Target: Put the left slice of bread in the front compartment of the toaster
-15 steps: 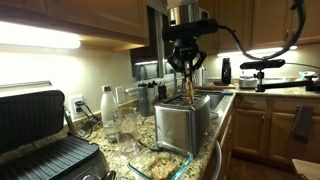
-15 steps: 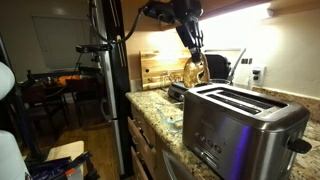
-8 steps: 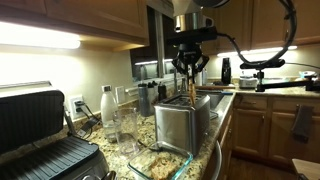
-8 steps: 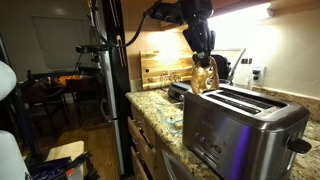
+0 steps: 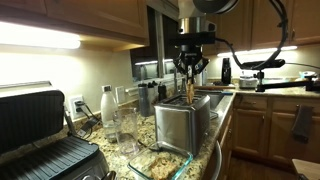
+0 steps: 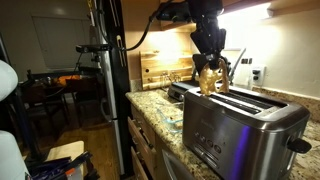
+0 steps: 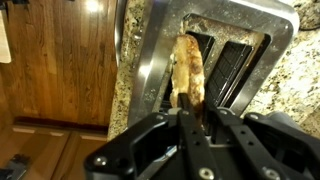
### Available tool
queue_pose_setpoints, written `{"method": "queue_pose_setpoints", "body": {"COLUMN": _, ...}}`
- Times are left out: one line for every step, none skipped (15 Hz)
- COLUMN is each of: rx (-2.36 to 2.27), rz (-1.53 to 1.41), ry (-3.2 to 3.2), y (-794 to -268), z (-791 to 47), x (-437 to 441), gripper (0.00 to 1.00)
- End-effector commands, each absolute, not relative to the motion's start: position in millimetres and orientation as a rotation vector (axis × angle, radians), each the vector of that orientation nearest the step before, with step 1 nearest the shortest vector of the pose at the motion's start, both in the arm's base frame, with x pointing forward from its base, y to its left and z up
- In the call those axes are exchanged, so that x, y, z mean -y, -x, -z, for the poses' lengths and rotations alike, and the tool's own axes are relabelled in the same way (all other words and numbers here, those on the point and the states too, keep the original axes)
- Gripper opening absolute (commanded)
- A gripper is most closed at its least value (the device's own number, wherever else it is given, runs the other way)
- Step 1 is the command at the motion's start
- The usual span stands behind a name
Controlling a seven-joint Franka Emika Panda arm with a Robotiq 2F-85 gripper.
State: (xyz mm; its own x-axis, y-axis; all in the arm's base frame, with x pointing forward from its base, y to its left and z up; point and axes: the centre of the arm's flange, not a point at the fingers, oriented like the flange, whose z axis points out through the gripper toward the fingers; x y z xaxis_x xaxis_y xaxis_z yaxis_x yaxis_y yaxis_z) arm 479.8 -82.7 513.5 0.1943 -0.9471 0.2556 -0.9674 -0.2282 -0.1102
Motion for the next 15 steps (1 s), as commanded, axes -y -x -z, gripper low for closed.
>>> {"method": "queue_pose_setpoints", "body": {"rx": 1.99, "rz": -0.477, "ry": -2.375, "y": -464, "z": -508, "x": 86, "gripper": 0.08}}
{"method": "queue_pose_setpoints", "body": {"rx": 1.995, "rz": -0.482, "ry": -2.378, "y": -465, "z": -506, "x": 86, "gripper": 0.08}}
{"method": "queue_pose_setpoints", "body": {"rx": 2.003, "rz": -0.483, "ry": -2.378, "y": -465, "z": -505, "x": 87, "gripper": 0.08}}
{"method": "queue_pose_setpoints", "body": {"rx": 2.009, "rz": -0.485, "ry": -2.378, "y": -464, "z": -503, "x": 87, "gripper": 0.08}}
{"method": "queue_pose_setpoints", "body": {"rx": 2.016, "rz": -0.483, "ry": -2.376, "y": -463, "z": -501, "x": 88, "gripper": 0.08}}
{"method": "queue_pose_setpoints", "body": {"rx": 2.023, "rz": -0.48, "ry": -2.375, "y": -462, "z": -498, "x": 89, "gripper": 0.08}}
{"method": "queue_pose_setpoints", "body": {"rx": 2.029, "rz": -0.478, "ry": -2.372, "y": -461, "z": -495, "x": 90, "gripper": 0.08}}
{"method": "queue_pose_setpoints", "body": {"rx": 2.034, "rz": -0.476, "ry": -2.369, "y": -460, "z": -493, "x": 91, "gripper": 0.08}}
{"method": "queue_pose_setpoints", "body": {"rx": 2.04, "rz": -0.48, "ry": -2.366, "y": -459, "z": -491, "x": 92, "gripper": 0.08}}
{"method": "queue_pose_setpoints", "body": {"rx": 2.045, "rz": -0.482, "ry": -2.364, "y": -459, "z": -489, "x": 93, "gripper": 0.08}}
{"method": "queue_pose_setpoints", "body": {"rx": 2.049, "rz": -0.484, "ry": -2.362, "y": -458, "z": -487, "x": 94, "gripper": 0.08}}
{"method": "queue_pose_setpoints", "body": {"rx": 2.053, "rz": -0.485, "ry": -2.361, "y": -457, "z": -486, "x": 95, "gripper": 0.08}}
{"method": "queue_pose_setpoints", "body": {"rx": 2.055, "rz": -0.486, "ry": -2.36, "y": -457, "z": -484, "x": 95, "gripper": 0.08}}
{"method": "queue_pose_setpoints", "body": {"rx": 2.056, "rz": -0.488, "ry": -2.359, "y": -457, "z": -483, "x": 96, "gripper": 0.08}}
{"method": "queue_pose_setpoints", "body": {"rx": 2.057, "rz": -0.488, "ry": -2.36, "y": -456, "z": -482, "x": 96, "gripper": 0.1}}
